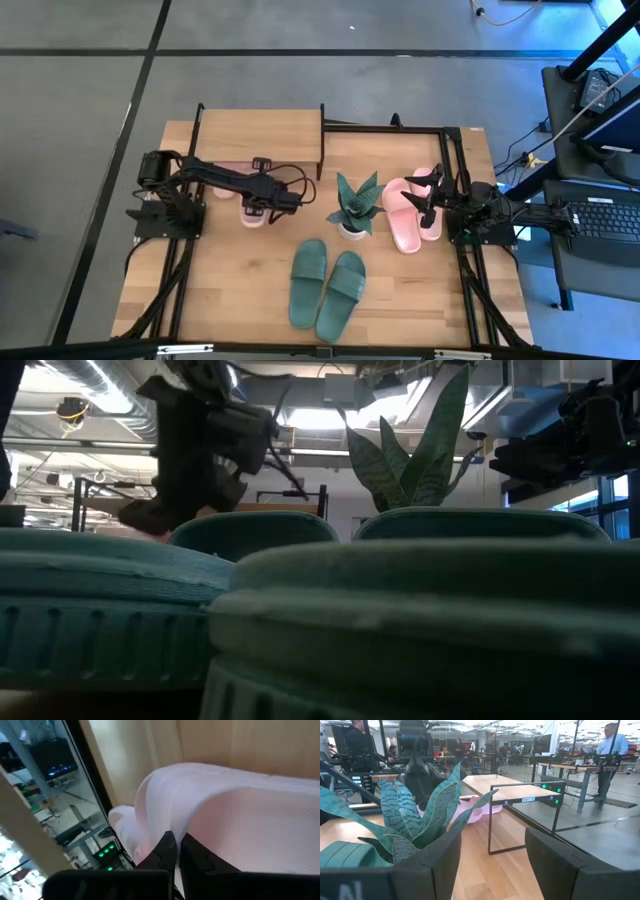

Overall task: Pick and place slides into the shelf
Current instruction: Put the pink slipper under the shelf

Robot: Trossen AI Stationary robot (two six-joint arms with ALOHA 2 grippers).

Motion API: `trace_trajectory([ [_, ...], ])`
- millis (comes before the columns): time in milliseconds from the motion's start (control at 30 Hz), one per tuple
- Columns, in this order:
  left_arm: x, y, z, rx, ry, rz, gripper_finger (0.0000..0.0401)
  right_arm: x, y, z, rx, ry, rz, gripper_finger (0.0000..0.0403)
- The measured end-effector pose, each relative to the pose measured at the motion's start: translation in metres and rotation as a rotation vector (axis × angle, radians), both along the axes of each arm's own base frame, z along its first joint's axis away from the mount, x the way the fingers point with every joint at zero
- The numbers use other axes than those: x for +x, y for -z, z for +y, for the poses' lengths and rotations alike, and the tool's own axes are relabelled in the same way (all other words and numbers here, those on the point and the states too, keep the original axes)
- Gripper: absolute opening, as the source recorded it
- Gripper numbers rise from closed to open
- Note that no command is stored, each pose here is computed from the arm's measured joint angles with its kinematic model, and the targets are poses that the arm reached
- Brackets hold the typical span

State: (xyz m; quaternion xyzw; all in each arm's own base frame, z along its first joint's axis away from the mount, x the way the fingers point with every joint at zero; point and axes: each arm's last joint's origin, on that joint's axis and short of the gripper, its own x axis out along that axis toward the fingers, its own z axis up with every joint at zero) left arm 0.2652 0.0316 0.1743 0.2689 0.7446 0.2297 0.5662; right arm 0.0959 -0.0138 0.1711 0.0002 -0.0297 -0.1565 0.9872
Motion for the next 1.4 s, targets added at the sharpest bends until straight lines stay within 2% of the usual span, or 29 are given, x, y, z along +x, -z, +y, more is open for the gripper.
trace_trajectory([
  [300, -0.005, 0.020, 0.004, -0.012, 0.065, 0.011, 0.0000, 0.000, 0.000, 0.000, 0.001, 0.000, 0.000, 0.0221],
  [733, -0.011, 0.020, 0.021, -0.027, 0.000, 0.051, 0.0005, 0.000, 0.000, 0.000, 0.021, -0.001, -0.007, 0.0221],
  [1000, -0.016, 0.019, 0.022, -0.057, 0.000, 0.115, 0.0003, 0.000, 0.000, 0.000, 0.025, -0.002, -0.008, 0.0221],
  [1400, -0.016, 0.019, 0.021, -0.048, -0.023, 0.096, 0.0049, 0.000, 0.000, 0.000, 0.024, -0.001, -0.008, 0.0221],
])
